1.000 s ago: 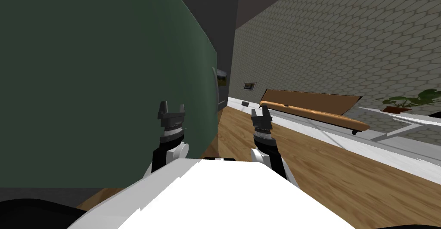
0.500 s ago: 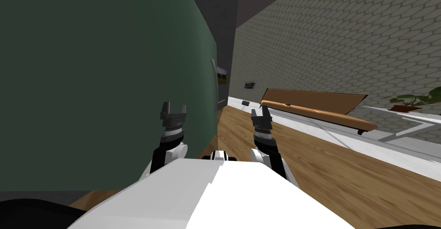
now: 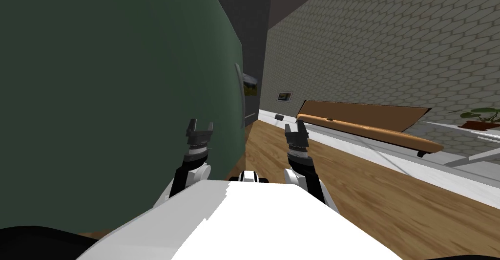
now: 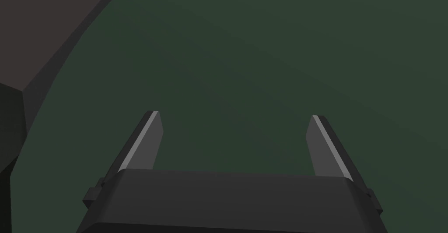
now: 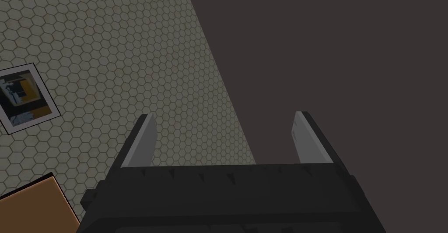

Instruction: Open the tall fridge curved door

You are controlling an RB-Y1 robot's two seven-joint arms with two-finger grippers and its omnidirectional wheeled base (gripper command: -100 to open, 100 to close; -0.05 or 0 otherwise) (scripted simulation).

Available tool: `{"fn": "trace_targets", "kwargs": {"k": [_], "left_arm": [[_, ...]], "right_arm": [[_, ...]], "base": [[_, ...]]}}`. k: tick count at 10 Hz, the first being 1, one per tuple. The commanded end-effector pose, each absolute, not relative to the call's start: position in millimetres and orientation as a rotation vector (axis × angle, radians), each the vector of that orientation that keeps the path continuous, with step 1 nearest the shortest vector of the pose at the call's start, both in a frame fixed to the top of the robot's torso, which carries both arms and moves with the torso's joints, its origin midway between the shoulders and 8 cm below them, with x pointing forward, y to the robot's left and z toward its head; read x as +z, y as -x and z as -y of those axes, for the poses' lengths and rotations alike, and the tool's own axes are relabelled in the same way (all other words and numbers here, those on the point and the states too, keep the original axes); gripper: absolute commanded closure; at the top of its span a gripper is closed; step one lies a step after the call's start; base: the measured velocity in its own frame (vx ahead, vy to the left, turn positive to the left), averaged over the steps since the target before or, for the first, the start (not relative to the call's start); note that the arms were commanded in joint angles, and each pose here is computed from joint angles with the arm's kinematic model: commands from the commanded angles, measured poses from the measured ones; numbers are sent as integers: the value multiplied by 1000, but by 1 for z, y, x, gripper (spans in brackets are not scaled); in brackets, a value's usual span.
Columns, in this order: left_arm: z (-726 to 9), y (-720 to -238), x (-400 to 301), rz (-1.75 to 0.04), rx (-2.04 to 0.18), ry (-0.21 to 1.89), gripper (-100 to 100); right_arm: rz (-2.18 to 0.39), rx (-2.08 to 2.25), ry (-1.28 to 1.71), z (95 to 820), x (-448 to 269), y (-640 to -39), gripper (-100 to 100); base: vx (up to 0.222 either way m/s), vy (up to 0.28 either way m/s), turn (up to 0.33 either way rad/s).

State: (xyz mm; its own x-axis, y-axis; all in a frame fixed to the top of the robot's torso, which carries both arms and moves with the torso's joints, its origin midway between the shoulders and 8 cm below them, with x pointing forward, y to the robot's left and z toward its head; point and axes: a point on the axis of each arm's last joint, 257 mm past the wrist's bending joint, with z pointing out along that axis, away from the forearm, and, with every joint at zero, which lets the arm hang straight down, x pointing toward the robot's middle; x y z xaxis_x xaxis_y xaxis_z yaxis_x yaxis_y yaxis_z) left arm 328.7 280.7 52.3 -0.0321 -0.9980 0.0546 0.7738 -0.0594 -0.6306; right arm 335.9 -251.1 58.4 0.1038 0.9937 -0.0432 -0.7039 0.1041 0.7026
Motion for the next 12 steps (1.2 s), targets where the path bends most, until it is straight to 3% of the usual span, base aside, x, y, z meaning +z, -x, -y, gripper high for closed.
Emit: {"fn": "trace_targets", "kwargs": {"k": [1, 12], "left_arm": [[-291, -336, 36, -513, -1580, 613, -100], [-374, -355, -63, -385, -1667, 915, -100]], "right_arm": [[-602, 1369, -601, 251, 58, -336, 0], [-601, 1369, -601, 251, 58, -336, 0]], "base": [[146, -81, 32], [160, -137, 47]]}}
